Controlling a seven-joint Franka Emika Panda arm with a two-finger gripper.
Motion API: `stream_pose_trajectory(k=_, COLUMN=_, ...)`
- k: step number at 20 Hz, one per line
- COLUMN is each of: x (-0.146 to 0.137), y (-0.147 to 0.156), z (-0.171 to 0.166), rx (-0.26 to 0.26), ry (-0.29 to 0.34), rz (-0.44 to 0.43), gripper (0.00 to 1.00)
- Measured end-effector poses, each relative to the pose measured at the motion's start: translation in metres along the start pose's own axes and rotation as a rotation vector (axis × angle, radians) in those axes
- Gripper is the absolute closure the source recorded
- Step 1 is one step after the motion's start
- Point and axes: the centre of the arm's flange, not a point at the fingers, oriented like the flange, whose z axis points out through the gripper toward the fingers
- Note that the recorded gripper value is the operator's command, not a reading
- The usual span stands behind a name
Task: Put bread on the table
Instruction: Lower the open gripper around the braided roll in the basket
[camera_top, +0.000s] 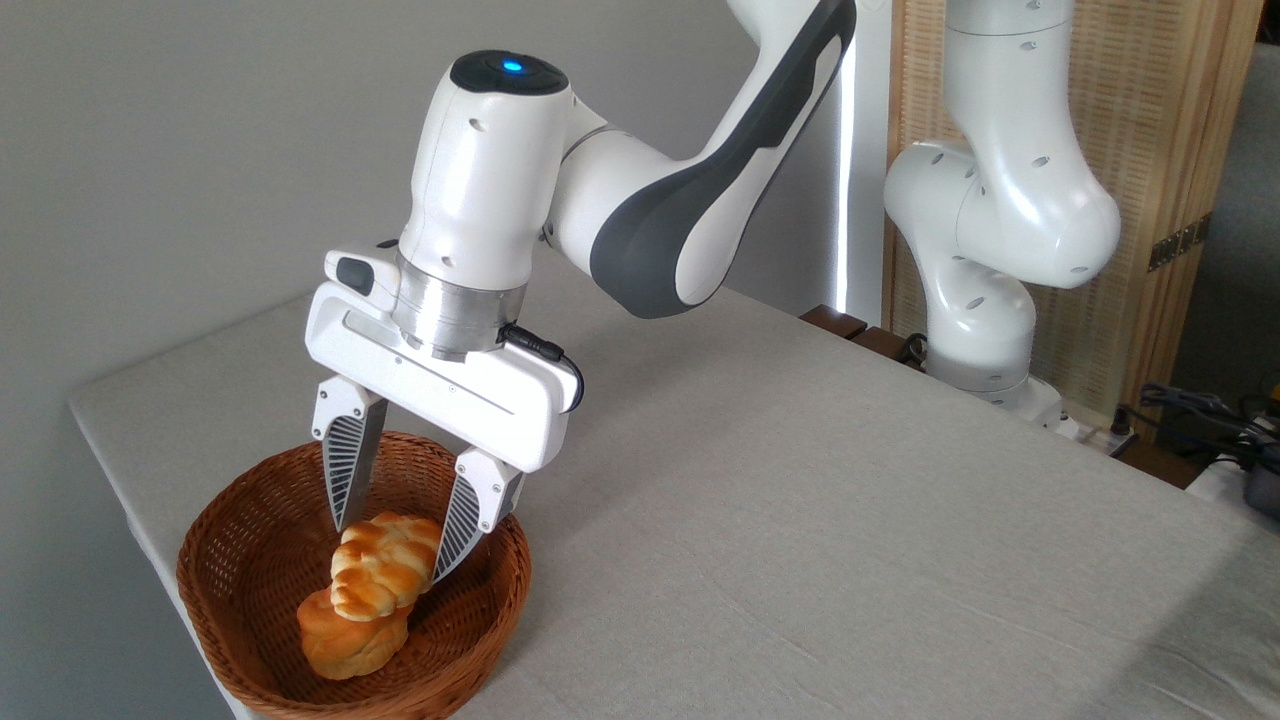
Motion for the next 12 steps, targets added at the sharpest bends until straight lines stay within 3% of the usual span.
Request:
stream_pose_trajectory(k=8, x=0.001, y=0.002, z=0.007, rx=0.006, ry=0.011, rz=0.005, gripper=0.0)
stream_pose_trajectory(k=9, x=0.001, y=0.002, z=0.009, rx=0.006, ry=0.009, rz=0.004, gripper=0.09)
stream_pose_trajectory(k=11, x=0.001, y=0.001, z=0.012, rx=0.007, ry=0.008, rz=0.004, gripper=0.5)
stream_pose_trajectory(k=12, x=0.001, y=0.001, z=0.012, rx=0.009, ry=0.012, rz=0.004, gripper=0.62)
